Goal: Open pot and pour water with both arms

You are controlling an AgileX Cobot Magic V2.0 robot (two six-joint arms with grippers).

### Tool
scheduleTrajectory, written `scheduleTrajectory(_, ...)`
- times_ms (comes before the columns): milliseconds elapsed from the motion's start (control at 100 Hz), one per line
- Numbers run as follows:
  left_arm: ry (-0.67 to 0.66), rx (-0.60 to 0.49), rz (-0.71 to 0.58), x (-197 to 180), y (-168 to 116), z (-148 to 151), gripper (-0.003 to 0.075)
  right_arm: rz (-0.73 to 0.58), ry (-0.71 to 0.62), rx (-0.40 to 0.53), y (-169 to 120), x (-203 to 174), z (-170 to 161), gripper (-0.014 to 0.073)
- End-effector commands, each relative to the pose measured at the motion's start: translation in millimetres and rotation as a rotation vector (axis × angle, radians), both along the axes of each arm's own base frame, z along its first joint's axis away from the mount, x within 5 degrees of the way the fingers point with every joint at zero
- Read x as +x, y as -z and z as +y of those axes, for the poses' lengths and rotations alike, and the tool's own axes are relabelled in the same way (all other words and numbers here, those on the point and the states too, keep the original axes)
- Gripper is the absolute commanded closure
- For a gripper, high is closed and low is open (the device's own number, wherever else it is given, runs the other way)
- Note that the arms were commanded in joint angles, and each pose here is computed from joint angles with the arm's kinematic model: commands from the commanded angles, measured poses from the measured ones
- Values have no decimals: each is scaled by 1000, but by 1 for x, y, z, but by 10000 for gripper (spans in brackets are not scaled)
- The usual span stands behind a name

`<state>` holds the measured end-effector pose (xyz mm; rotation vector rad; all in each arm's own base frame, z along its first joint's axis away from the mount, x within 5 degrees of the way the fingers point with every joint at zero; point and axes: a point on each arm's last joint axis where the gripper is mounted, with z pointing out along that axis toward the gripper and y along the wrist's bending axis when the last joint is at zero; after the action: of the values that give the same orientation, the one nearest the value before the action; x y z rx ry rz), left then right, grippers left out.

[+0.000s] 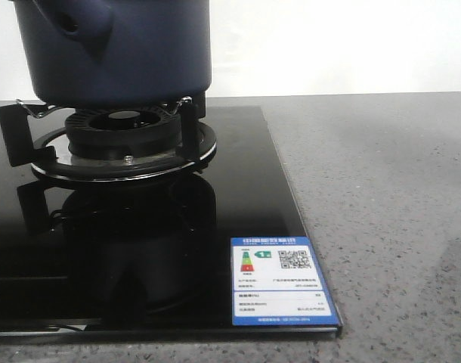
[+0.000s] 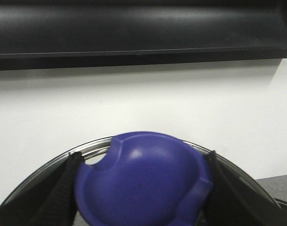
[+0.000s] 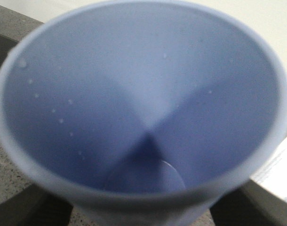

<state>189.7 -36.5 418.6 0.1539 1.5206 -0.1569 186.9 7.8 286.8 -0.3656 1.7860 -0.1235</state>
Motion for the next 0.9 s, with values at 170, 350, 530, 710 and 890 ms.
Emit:
scheduleTrajectory(170, -31, -30, -147, -9, -25, 5, 380, -86, -40, 186, -1, 25, -20, 219)
scheduleTrajectory(350, -31, -30, -147, -9, -25, 5, 380, -42, -47, 179, 16, 38, -29, 219)
scheduleTrajectory(530, -31, -30, -147, -9, -25, 5, 380, -15, -117, 197, 31, 51, -27, 219)
scheduleTrajectory(710, -31, -30, -147, -9, -25, 5, 380, -4, -139, 205, 43, 59, -27, 219)
scheduleTrajectory(890, -31, -30, -145, -8, -24, 4, 380, 13, -150, 218, 52, 65, -27, 219)
